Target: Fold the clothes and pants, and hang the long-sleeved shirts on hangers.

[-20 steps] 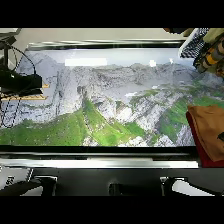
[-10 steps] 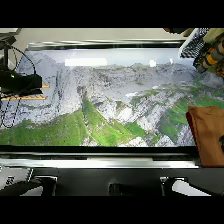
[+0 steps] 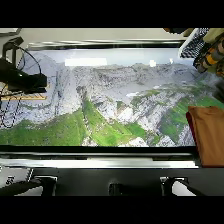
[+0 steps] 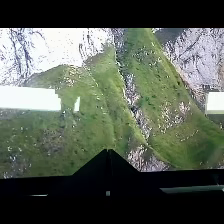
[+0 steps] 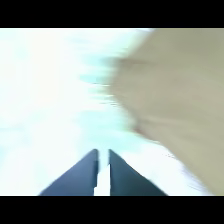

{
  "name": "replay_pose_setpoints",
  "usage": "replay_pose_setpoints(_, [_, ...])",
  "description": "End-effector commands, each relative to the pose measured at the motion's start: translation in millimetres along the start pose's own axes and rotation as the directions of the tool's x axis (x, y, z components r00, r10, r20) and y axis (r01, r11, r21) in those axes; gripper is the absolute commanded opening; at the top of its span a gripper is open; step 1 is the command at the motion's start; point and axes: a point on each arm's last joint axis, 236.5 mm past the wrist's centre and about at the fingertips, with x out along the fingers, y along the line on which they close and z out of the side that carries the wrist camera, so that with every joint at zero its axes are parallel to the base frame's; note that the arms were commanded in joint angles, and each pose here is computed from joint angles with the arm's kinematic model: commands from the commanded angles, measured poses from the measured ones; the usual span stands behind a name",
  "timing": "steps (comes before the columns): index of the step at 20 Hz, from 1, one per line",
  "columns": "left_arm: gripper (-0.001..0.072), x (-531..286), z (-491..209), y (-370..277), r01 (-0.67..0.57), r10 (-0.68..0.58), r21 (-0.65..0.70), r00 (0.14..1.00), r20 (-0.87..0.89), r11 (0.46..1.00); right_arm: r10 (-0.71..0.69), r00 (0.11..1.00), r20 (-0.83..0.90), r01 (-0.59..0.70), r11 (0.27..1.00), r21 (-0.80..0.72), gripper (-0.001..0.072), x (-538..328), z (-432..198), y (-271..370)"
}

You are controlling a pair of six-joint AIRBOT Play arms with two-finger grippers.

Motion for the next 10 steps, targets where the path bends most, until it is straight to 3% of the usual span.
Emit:
replay_pose_setpoints(1, [0.0015, 16.7, 13.7, -0.5, 0.005, -0.006, 0.041, 0.999, 0.036, 0.999, 0.284, 0.956, -0.074, -0.293, 0.911, -0.290, 0.0029, -10.3, -43.2, 141.2])
replay_pose_setpoints(6, [0.0015, 43.1, 26.0, 0.4, 0.007, -0.015, 0.096, 0.996, 0.085, 0.995, 0.047, 0.985, -0.166, -0.140, 0.784, -0.604, 0.0028, 19.0, -119.8, 163.4])
replay_pose_setpoints(10, [0.0016, 49.1, 18.0, 2.6, 0.003, -0.008, 0.093, 0.999, 0.048, 0.996, 0.035, 0.984, -0.175, -0.139, 0.762, -0.632, 0.0031, 25.2, -128.1, 169.0])
